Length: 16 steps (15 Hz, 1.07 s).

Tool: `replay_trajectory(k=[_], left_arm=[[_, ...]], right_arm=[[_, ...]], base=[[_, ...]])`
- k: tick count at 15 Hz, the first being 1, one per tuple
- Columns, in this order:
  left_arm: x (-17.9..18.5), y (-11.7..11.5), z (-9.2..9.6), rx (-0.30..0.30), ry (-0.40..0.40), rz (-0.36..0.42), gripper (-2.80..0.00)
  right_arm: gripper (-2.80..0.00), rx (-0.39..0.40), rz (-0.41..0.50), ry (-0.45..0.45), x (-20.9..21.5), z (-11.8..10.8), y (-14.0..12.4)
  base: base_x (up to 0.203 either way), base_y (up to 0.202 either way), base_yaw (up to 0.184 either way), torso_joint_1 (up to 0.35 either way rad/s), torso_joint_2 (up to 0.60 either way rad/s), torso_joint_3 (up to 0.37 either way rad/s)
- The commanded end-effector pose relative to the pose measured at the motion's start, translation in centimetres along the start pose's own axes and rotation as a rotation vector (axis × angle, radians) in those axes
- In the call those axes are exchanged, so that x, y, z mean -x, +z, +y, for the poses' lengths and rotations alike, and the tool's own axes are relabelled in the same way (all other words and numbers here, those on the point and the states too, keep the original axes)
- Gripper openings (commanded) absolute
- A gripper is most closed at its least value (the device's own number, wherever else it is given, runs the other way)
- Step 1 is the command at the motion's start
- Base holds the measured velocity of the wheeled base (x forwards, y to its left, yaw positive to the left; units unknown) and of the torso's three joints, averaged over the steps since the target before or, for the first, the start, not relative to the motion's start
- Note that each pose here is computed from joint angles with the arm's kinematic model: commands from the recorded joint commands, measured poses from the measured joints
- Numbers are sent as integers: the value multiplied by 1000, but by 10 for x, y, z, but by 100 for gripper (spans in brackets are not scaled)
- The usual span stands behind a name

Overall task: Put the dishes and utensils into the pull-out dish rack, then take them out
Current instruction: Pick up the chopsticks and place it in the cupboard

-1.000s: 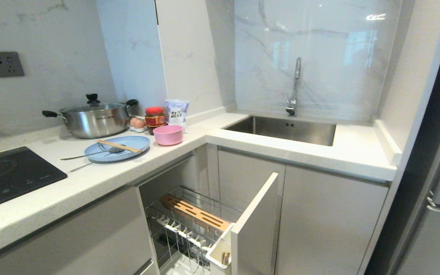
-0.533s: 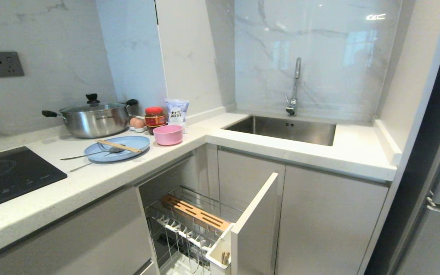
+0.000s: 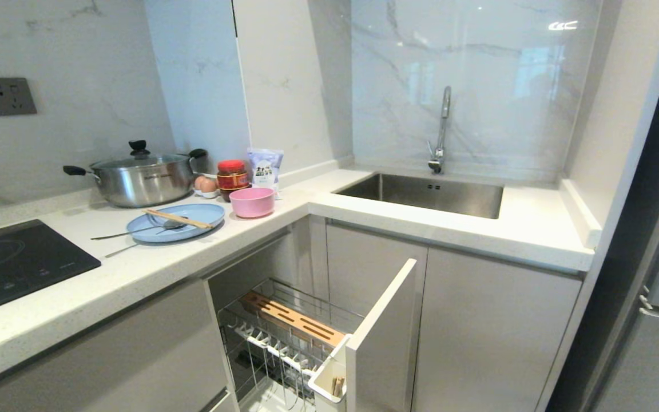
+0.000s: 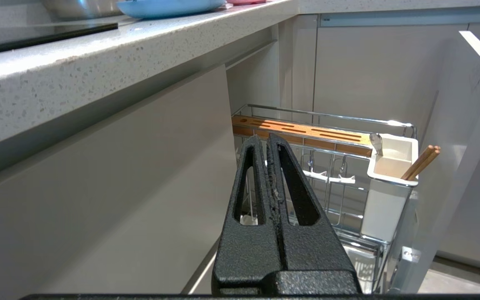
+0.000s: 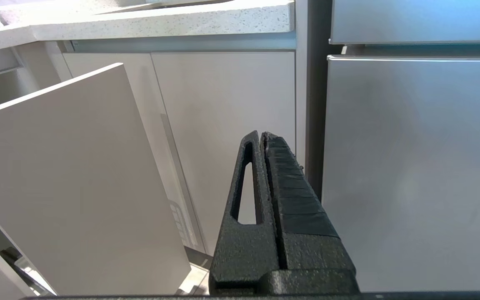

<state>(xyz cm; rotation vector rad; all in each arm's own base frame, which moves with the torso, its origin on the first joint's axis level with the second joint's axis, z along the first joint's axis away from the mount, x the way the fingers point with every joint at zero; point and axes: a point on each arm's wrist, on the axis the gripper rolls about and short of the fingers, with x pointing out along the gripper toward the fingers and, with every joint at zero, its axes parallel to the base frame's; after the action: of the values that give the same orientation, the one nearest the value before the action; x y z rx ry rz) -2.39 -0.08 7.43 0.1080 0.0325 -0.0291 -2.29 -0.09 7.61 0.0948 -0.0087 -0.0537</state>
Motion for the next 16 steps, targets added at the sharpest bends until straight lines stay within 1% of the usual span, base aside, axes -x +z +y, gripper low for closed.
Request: replay_trajectory(k=[1, 16], left_arm=[[0, 0, 0, 4, 2, 3, -280], [0, 0, 0, 0, 2, 3, -280]], right_arm=[[-280, -1, -4, 1, 0, 0, 0], [-280, -1, -4, 0, 0, 0, 0]], base=[[0, 0, 0, 0, 0, 0], [0, 0, 0, 0, 0, 0]])
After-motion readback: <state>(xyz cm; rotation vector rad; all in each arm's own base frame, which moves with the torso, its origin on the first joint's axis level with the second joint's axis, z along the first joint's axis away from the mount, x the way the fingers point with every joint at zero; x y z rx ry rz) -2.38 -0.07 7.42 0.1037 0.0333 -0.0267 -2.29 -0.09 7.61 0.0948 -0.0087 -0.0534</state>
